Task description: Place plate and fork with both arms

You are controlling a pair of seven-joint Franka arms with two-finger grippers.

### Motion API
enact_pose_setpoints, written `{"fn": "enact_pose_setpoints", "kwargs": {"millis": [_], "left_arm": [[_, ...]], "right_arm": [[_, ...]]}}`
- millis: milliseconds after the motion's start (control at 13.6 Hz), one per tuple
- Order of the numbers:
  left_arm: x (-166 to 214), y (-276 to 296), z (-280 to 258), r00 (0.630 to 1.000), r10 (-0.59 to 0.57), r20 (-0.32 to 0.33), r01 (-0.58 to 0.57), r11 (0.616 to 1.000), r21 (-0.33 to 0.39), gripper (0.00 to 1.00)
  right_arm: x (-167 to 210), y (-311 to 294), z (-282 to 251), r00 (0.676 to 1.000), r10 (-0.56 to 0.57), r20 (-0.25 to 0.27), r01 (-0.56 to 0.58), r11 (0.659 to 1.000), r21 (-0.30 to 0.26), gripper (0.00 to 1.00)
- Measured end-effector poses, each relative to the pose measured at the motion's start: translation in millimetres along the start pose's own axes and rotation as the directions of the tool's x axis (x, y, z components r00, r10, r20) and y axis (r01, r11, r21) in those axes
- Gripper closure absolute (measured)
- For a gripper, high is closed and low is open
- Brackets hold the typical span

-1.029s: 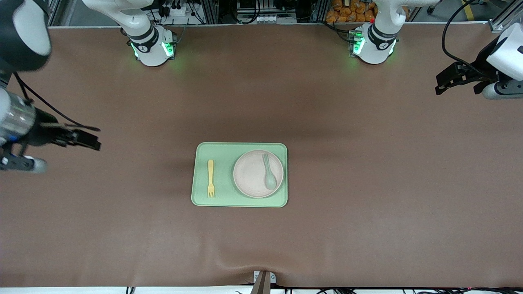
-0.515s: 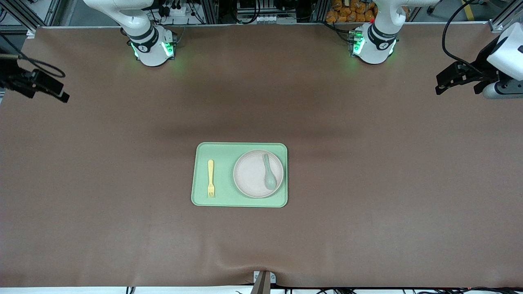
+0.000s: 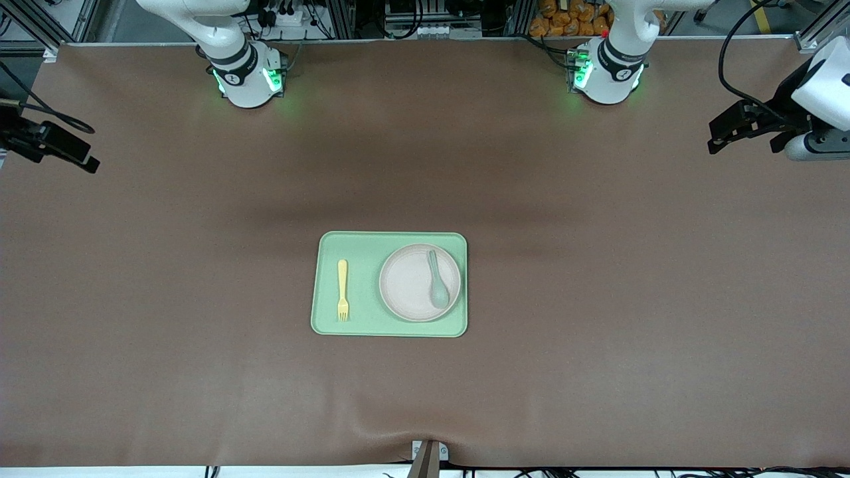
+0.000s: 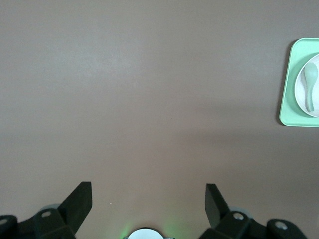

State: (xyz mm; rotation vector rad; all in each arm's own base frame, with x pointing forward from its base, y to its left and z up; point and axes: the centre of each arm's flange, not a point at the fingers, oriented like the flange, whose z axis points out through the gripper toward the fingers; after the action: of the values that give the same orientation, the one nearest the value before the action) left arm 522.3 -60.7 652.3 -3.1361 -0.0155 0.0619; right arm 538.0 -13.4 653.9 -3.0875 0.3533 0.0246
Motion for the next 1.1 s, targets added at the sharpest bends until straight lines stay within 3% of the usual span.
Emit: {"fn": "enact_pose_setpoints", "kwargs": {"millis": [368, 1103], "left_arm": [[-0.2, -1.1, -6.4, 1.0, 0.0, -0.017, 0.0, 1.0, 0.021, 0.0], [-0.3, -0.4, -6.6, 1.0, 0.002, -0.017, -0.002, 1.0, 0.021, 0.0]], "right_arm": [[1.0, -2.5, -14.7, 0.999, -0.004, -0.032, 0.004, 1.0, 0.006, 0.0], [2.6, -0.1, -14.8, 0.999, 0.0, -0.033, 0.0, 1.0, 0.003, 0.0]]}}
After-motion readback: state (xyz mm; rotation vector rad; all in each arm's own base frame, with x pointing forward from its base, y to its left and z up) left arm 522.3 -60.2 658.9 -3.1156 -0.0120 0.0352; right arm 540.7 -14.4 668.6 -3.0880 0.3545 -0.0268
